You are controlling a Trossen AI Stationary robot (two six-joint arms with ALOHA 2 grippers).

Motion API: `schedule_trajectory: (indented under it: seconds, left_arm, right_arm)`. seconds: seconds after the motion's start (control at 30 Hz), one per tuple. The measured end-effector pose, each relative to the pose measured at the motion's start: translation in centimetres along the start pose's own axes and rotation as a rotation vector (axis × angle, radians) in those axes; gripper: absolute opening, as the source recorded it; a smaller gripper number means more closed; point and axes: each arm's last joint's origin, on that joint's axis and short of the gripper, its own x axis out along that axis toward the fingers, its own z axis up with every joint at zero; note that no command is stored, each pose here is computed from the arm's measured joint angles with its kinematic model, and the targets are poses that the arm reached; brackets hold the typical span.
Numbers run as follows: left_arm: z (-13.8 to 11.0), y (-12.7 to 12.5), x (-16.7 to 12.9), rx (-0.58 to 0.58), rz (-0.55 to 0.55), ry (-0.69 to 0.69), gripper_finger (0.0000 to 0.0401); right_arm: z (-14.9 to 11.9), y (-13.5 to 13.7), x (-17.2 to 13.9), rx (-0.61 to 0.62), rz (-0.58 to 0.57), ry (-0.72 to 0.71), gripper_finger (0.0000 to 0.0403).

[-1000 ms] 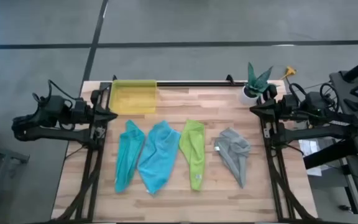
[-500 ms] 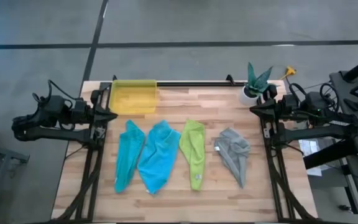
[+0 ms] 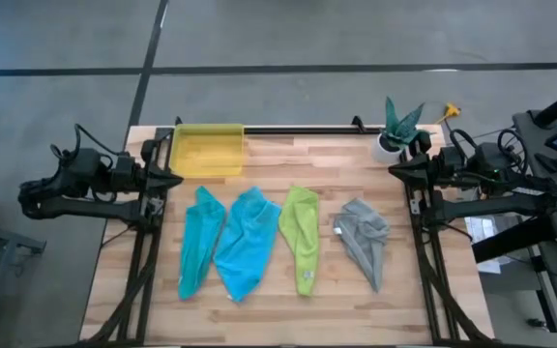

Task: Roll microfiber towels into tight, uniform cylinder then place into a basket

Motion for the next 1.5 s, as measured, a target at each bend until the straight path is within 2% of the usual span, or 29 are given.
schedule_trajectory:
  seconds: [1.3, 1.5]
  left_arm:
    - [0.0, 0.0, 0.01, 0.002, 0.0, 0.0, 0.0]
    - [0.9, 0.01, -0.04, 0.028, 0.002, -0.093, 0.0]
  right_arm:
    - [0.0, 0.0, 0.0, 0.0, 0.0, 0.0, 0.0022]
    - [0.0, 0.0, 0.0, 0.0, 0.0, 0.0, 0.0022]
